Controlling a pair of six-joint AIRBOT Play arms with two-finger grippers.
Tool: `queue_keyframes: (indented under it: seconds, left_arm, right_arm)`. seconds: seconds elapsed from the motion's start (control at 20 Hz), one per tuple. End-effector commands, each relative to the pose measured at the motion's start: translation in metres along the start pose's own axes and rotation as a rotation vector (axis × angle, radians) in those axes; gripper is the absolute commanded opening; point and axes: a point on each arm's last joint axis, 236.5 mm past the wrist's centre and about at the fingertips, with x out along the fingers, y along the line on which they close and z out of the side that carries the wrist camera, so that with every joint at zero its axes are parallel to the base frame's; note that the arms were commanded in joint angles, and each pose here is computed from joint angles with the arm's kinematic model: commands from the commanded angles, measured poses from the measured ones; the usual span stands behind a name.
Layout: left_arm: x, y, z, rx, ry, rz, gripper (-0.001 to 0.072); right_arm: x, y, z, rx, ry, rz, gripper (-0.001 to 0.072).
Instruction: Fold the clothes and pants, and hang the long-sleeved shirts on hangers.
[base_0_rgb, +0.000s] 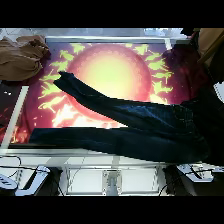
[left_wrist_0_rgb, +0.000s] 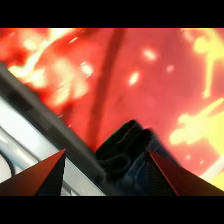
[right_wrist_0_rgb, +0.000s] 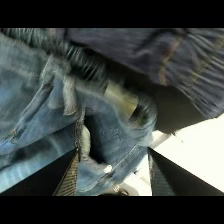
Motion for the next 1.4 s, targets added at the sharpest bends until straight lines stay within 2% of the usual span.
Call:
queue_keyframes:
  seconds: [0.0, 0.15, 0.25, 0.35, 0.45, 0.55, 0.65, 0.7, 0.85, 0.95, 1.25, 1.35]
  left_arm:
    - [0.000, -0.004, 0.001, -0.002, -0.004, -0.012, 0.0575]
    - [0.000, -0.014, 0.007, -0.046, -0.027, -0.055, 0.0576]
    - [-0.006, -0.054, 0.040, -0.108, -0.155, -0.225, 0.0575]
    - [-0.010, -0.106, 0.071, -0.069, -0.269, -0.388, 0.0570]
    - [0.022, -0.157, 0.063, 0.015, -0.206, -0.447, 0.0570]
    - [0.069, -0.206, 0.045, 0.037, -0.121, -0.481, 0.0570]
    - [0.110, -0.247, 0.035, -0.055, -0.078, -0.538, 0.0569]
    - [0.130, -0.261, 0.030, -0.109, -0.056, -0.556, 0.0568]
    - [0.172, -0.300, 0.011, -0.133, 0.048, -0.615, 0.0550]
    - [0.187, -0.327, 0.013, -0.107, 0.061, -0.653, 0.0482]
    - [0.213, -0.364, 0.011, -0.050, 0.096, -0.673, 0.0471]
    - [0.217, -0.356, -0.001, -0.018, 0.147, -0.639, 0.0432]
  right_arm:
    - [-0.001, -0.009, -0.017, 0.110, 0.067, -0.042, 0.0449]
    - [-0.003, 0.002, -0.006, 0.118, 0.014, -0.001, 0.0449]
    - [-0.013, 0.048, 0.035, 0.083, -0.160, 0.187, 0.0449]
    - [-0.038, 0.127, 0.065, -0.101, -0.314, 0.448, 0.0449]
    - [-0.040, 0.187, 0.061, -0.269, -0.315, 0.552, 0.0448]
    - [-0.023, 0.230, 0.043, -0.416, -0.259, 0.548, 0.0448]
    - [-0.012, 0.269, 0.027, -0.539, -0.238, 0.557, 0.0448]
    - [-0.009, 0.285, 0.022, -0.579, -0.247, 0.565, 0.0448]
    - [-0.004, 0.321, 0.009, -0.669, -0.269, 0.586, 0.0448]
    - [-0.002, 0.332, -0.003, -0.707, -0.251, 0.598, 0.0448]
    - [0.000, 0.338, -0.011, -0.732, -0.236, 0.606, 0.0448]
    - [0.000, 0.338, -0.011, -0.732, -0.235, 0.606, 0.0448]
